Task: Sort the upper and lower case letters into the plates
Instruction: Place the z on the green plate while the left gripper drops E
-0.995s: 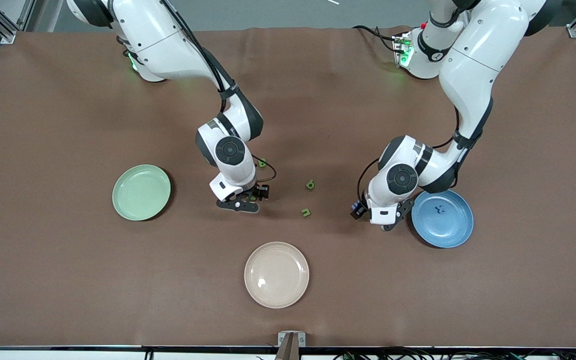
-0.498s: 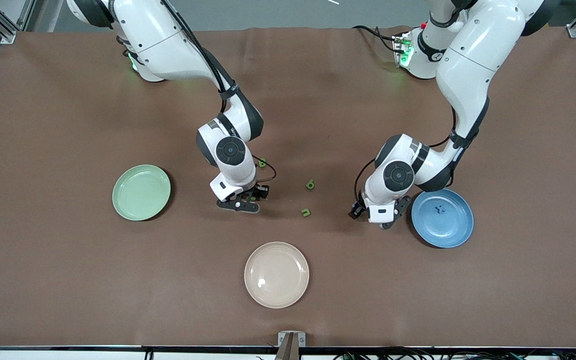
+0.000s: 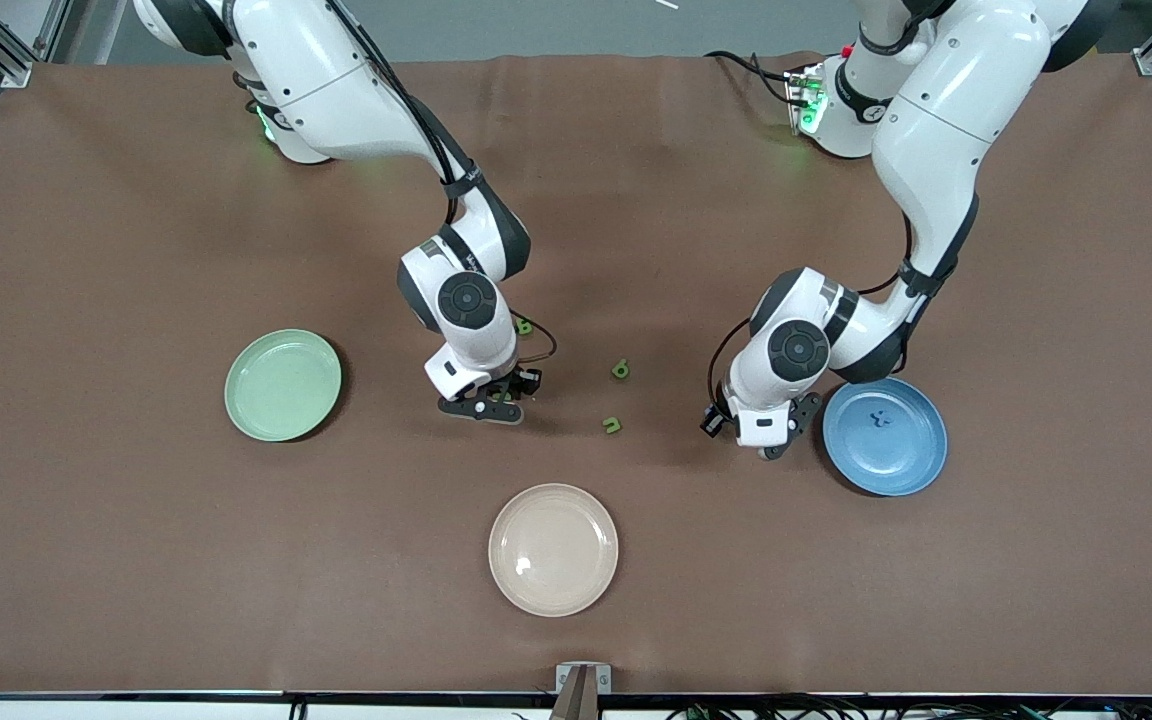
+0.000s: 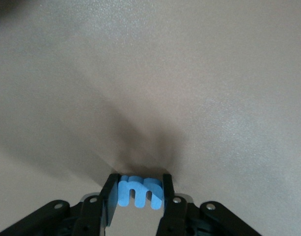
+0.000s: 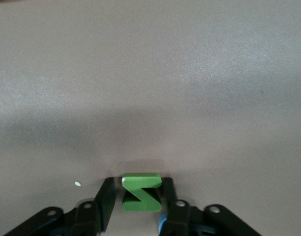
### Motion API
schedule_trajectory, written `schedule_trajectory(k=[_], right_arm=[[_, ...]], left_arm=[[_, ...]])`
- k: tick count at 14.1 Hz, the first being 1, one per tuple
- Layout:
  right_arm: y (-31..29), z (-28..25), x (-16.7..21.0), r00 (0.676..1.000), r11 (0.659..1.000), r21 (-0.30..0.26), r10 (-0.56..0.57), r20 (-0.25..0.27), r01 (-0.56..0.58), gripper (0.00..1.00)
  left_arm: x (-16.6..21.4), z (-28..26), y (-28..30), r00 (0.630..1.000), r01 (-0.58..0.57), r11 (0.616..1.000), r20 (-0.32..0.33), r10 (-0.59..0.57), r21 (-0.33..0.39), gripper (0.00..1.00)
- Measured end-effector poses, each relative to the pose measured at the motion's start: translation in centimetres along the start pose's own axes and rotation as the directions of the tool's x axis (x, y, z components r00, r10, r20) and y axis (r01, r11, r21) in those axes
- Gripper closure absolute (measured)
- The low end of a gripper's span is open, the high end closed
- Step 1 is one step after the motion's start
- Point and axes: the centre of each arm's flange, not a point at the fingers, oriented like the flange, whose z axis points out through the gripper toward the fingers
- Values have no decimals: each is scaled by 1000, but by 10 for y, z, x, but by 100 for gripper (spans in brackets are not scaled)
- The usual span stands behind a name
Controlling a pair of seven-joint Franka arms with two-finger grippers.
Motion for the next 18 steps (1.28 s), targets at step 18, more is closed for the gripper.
schedule_trajectory(k=[18], right_arm=[[268, -86, 130, 974, 978, -24, -202, 105, 206, 66]], left_arm=[[225, -50, -110, 997, -75, 997, -21, 75, 12, 57]])
